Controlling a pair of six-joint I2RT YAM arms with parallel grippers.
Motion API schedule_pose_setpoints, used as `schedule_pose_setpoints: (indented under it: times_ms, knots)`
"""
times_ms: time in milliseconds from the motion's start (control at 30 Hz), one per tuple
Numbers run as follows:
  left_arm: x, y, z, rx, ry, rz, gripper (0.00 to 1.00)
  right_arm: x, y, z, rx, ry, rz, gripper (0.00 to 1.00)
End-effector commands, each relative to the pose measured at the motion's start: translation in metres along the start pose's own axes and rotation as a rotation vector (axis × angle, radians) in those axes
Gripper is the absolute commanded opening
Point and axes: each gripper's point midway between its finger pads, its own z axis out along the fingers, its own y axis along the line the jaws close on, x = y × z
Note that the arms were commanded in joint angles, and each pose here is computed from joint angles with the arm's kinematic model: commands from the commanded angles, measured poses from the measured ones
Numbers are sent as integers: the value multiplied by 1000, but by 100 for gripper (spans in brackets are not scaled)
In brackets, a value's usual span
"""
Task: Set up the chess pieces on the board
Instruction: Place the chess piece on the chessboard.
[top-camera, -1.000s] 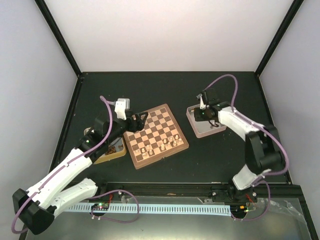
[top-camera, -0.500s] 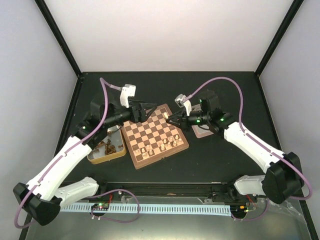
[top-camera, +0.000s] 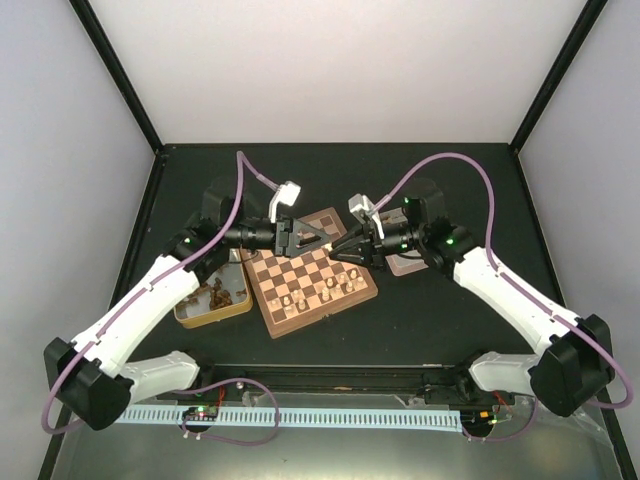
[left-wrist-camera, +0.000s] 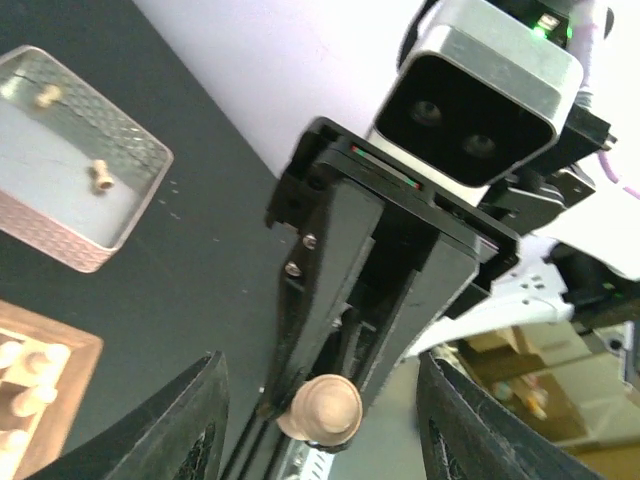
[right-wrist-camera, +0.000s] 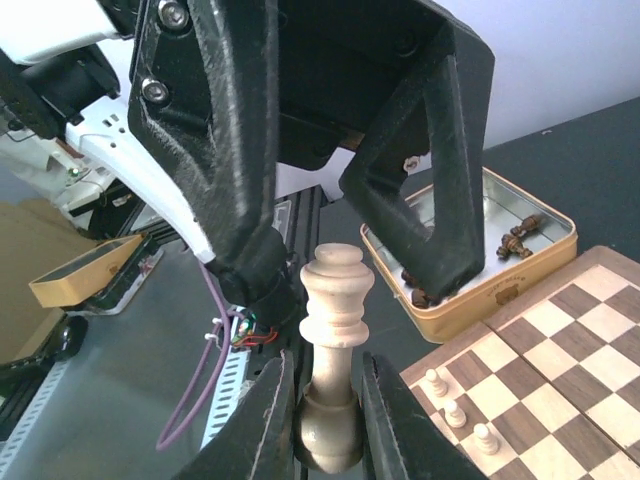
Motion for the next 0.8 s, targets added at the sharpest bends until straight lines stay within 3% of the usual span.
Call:
schedule_pose_setpoints:
  times_ms: [0,367,433,500,567,667,767]
  knots:
    - [3,-25,0,148,59,19,51,-8,12,1,-65,8,-43,11]
    - [12,-17,5,152,110,19,9,-5,4,3,-39,30,-14,12]
    - [13,-17,4,149,110,31,4,-6,0,4,-15,30,-7,21]
    - [13,-14,4,127,108,42,2,-5,-7,3,25,30,4,42]
    - [13,-4,3,51,96,53,2,-1,-16,3,79,33,18,53]
    - [12,26,-5,-149,65,75,2,10,-35,-1,197,32,49,68]
    - [15,71,-20,-423,36,81,2,20,-54,-9,332,28,85,76]
